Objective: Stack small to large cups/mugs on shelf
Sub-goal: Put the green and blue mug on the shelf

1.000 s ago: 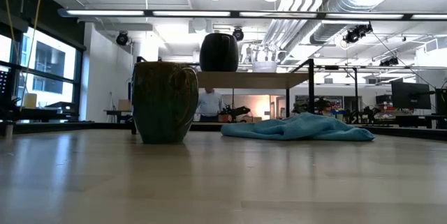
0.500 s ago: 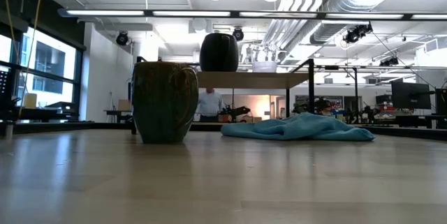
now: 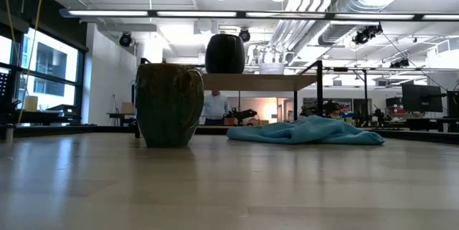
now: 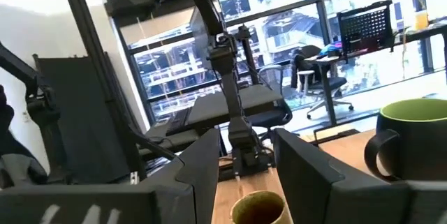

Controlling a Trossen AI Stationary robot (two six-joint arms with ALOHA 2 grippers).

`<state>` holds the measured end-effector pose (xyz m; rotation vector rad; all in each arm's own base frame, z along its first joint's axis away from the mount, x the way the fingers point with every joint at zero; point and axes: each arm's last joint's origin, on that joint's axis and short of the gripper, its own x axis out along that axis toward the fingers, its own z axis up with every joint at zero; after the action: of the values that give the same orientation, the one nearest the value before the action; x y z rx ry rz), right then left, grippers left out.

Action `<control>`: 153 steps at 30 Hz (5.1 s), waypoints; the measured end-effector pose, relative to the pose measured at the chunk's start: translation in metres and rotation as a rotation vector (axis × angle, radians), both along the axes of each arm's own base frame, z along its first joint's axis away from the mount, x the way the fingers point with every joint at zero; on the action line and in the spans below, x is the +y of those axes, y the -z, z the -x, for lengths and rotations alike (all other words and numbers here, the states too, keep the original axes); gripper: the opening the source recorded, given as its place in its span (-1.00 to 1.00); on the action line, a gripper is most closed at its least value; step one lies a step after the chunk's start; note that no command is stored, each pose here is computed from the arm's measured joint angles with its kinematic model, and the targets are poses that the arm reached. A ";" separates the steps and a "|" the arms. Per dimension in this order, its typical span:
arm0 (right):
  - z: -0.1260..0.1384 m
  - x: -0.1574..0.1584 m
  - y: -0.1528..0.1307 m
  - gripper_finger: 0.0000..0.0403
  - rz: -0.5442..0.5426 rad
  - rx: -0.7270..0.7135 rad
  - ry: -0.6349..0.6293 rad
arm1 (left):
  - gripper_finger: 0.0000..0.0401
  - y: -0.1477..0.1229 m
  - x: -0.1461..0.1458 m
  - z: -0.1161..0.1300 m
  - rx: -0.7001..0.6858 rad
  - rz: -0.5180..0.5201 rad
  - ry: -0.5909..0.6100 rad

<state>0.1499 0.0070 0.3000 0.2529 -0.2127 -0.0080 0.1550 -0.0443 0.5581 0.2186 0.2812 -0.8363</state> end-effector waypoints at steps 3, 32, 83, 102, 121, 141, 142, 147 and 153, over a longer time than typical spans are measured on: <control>0.000 0.000 0.000 -0.36 0.000 0.000 0.007 | 0.00 -0.006 0.011 0.019 -0.046 0.005 -0.041; 0.001 -0.001 -0.002 -0.36 -0.018 -0.023 0.048 | 0.00 -0.010 0.045 0.121 -0.251 0.049 -0.829; -0.001 -0.001 0.006 -0.36 0.004 0.063 0.049 | 0.00 0.223 0.059 -0.027 0.367 0.486 -1.087; -0.001 -0.001 0.009 -0.36 -0.001 0.093 0.048 | 0.00 0.272 0.065 -0.077 0.639 0.466 -1.280; -0.001 -0.001 0.009 -0.36 -0.001 0.093 0.048 | -0.06 0.283 0.068 -0.067 0.723 0.416 -1.489; -0.007 -0.001 0.015 -0.36 -0.049 0.139 0.039 | -0.30 0.298 0.068 -0.082 0.780 0.374 -1.458; -0.008 -0.001 0.015 -0.36 -0.049 0.141 0.038 | -0.30 0.298 0.068 -0.081 0.784 0.370 -1.461; -0.012 0.000 0.019 -0.36 -0.046 0.165 0.034 | -0.30 0.303 0.069 -0.084 0.799 0.354 -1.470; -0.015 0.000 0.021 -0.36 -0.053 0.178 0.032 | -0.30 0.308 0.070 -0.092 0.798 0.347 -1.478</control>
<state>0.1648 0.0069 0.2793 0.3003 -0.0391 -0.0678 0.2467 0.0253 0.2500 -0.6372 0.8773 0.5613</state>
